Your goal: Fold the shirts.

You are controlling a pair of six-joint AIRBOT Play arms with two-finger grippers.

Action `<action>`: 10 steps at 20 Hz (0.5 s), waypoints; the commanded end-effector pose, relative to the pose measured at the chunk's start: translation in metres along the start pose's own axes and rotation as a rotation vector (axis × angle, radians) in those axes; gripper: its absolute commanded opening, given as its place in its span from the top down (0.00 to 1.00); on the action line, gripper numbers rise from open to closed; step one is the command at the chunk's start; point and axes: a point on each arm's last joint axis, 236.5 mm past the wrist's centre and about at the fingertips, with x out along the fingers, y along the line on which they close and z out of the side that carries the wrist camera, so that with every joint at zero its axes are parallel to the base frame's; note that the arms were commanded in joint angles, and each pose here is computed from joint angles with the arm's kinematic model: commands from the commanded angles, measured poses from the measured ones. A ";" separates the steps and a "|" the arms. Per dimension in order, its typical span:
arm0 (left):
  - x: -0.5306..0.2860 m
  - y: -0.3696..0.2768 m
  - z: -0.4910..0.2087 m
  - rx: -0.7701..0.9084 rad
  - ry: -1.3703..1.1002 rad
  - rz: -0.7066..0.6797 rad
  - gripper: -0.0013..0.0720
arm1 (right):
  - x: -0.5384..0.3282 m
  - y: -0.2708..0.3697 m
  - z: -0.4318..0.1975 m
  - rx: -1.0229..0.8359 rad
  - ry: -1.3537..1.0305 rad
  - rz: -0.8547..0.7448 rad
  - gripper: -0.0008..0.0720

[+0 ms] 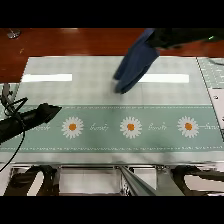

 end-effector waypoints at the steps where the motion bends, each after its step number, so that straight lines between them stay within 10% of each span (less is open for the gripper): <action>1: 0.000 0.000 0.000 0.000 0.000 0.000 0.94 | -0.077 -0.040 0.028 0.052 -0.086 -0.136 0.95; 10: 0.000 0.000 -0.003 0.004 0.011 0.000 0.94 | -0.227 -0.158 0.002 0.419 -0.232 -0.420 0.96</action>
